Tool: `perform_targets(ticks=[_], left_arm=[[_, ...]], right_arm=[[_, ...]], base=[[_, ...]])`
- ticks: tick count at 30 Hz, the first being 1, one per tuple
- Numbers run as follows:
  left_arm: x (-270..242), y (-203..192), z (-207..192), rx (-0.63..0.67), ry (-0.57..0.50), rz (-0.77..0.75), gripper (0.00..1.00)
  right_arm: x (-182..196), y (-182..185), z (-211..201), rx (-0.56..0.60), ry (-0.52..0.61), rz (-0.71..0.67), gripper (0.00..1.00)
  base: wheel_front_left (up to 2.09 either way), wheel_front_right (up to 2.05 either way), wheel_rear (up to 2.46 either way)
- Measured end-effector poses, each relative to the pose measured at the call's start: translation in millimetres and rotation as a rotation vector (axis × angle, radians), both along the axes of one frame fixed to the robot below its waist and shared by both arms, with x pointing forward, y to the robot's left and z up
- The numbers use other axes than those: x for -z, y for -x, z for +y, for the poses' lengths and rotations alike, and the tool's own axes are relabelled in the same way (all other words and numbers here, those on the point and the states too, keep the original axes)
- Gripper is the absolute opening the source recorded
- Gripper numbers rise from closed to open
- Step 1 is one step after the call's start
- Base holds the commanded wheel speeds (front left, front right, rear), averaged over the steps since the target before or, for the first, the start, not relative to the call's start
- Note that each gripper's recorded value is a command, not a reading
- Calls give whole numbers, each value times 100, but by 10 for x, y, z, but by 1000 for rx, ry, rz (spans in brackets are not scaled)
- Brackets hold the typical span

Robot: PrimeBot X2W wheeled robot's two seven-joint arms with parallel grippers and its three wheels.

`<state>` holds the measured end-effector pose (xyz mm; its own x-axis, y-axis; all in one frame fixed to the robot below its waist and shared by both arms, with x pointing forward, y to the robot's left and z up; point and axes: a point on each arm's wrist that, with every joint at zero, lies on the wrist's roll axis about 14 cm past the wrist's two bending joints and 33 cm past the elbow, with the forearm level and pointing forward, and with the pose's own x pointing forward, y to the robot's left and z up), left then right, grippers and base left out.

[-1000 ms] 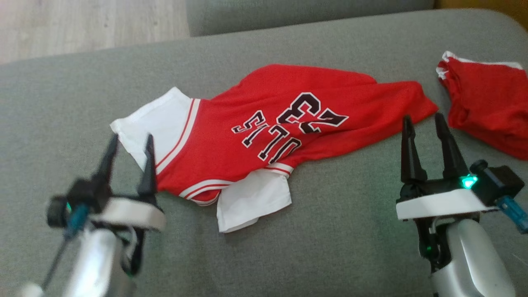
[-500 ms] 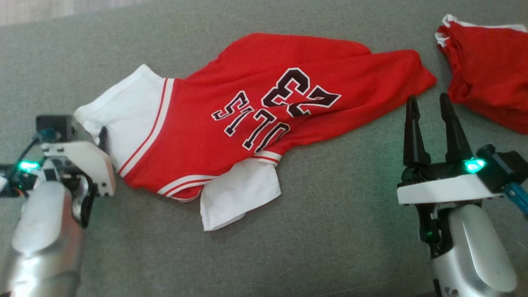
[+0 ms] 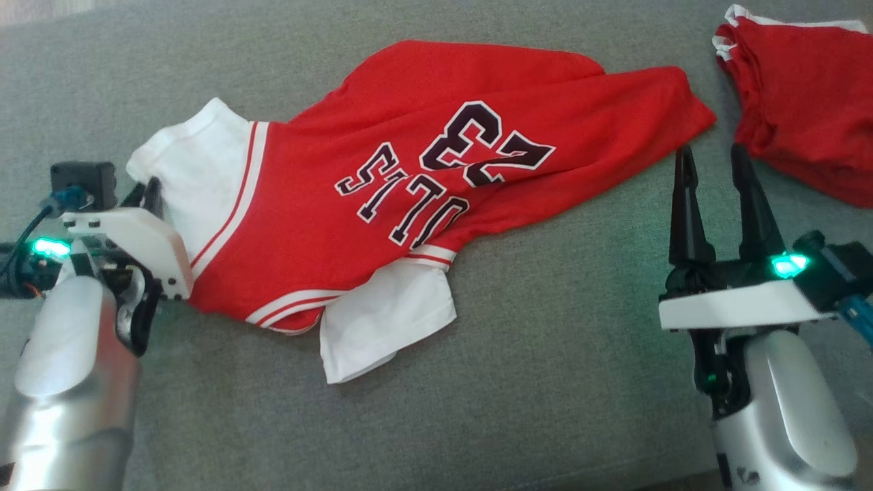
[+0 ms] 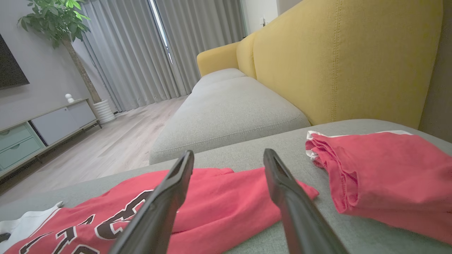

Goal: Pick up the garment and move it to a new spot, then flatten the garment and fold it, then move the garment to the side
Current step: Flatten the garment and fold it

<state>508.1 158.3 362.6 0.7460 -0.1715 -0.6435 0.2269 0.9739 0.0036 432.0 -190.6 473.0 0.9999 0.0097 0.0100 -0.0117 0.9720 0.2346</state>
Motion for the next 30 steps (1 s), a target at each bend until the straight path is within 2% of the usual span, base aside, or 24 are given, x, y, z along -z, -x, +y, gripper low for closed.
perform_targets(ticks=[5,13,25,26,27,30], left_arm=[[-196,-232,-72,38,13,-129,0],[-1432,-1268,-130,116,-53,-546,0],[-2063,-2047,-399,218,-167,-784,0],[-2089,-2095,-420,216,-173,-799,41],[-2115,-2135,-428,207,-175,-818,100],[-2159,-2202,-416,166,-168,-865,100]], right_arm=[[-62,-92,0,-4,5,-22,100],[-9,-181,-15,-5,8,-16,100],[102,-199,-174,29,19,16,100],[111,-200,-191,33,23,18,100],[126,-196,-202,36,25,23,100],[163,-191,-215,39,28,34,100]], base=[[0,0,0],[0,0,0],[0,0,0],[0,0,0],[0,0,0],[0,0,0]])
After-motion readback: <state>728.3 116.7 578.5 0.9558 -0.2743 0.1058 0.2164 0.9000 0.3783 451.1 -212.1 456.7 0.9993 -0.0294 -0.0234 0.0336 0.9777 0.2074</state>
